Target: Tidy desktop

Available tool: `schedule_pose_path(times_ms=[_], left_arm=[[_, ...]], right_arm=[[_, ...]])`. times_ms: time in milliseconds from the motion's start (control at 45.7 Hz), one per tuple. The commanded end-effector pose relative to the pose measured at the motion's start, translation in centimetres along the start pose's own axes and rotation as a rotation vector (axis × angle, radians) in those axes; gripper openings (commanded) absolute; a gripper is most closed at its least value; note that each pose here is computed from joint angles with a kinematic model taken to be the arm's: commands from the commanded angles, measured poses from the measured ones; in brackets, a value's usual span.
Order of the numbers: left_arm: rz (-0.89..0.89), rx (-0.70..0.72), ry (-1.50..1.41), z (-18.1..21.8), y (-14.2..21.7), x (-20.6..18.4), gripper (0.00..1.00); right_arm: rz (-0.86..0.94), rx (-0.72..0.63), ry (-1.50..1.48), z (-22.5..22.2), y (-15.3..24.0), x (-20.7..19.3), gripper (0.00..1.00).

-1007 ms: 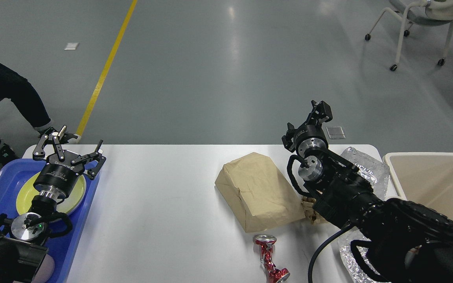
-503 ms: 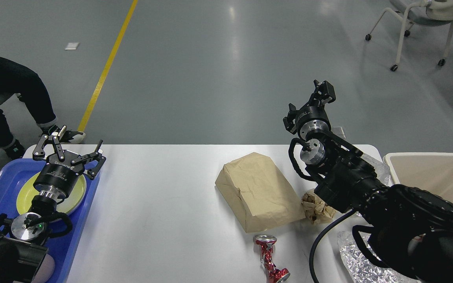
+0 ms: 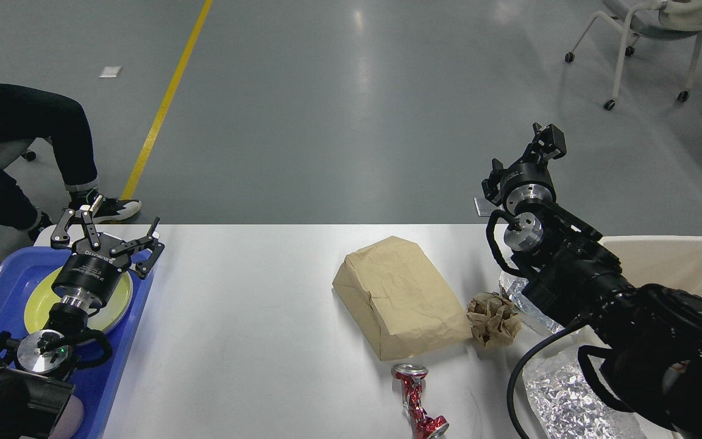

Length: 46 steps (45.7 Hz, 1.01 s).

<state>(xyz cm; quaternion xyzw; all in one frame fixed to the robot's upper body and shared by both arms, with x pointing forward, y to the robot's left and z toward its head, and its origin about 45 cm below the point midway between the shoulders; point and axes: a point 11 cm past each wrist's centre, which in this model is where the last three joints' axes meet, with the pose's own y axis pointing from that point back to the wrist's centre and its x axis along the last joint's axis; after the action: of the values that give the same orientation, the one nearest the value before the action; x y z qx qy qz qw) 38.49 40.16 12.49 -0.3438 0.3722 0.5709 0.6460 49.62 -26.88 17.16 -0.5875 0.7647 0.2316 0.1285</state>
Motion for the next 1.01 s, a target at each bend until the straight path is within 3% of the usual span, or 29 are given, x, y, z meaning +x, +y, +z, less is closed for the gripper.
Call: schedule_pose_path(times_ms=[0,481,788,985], left_arm=[[0.0,0.0,0.0,0.0,0.0,0.0,0.97],[-0.002,-0.001,0.001,0.0,0.0,0.0,0.96],[-0.002,0.0,0.0,0.0,0.0,0.0,0.96],[-0.002,0.0,0.0,0.0,0.0,0.0,0.97]], right_arm=[[-0.007,0.011,-0.001,-0.3,-0.1,-0.3,1.0],[-0.039,0.025,0.041,-1.2,-0.3,-0.9,1.0],[-0.405,-0.038,0.565,-0.3,0.2,-4.0,1.0],[-0.541,-0.065,0.806,-1.9,-0.1,-5.0,1.0]])
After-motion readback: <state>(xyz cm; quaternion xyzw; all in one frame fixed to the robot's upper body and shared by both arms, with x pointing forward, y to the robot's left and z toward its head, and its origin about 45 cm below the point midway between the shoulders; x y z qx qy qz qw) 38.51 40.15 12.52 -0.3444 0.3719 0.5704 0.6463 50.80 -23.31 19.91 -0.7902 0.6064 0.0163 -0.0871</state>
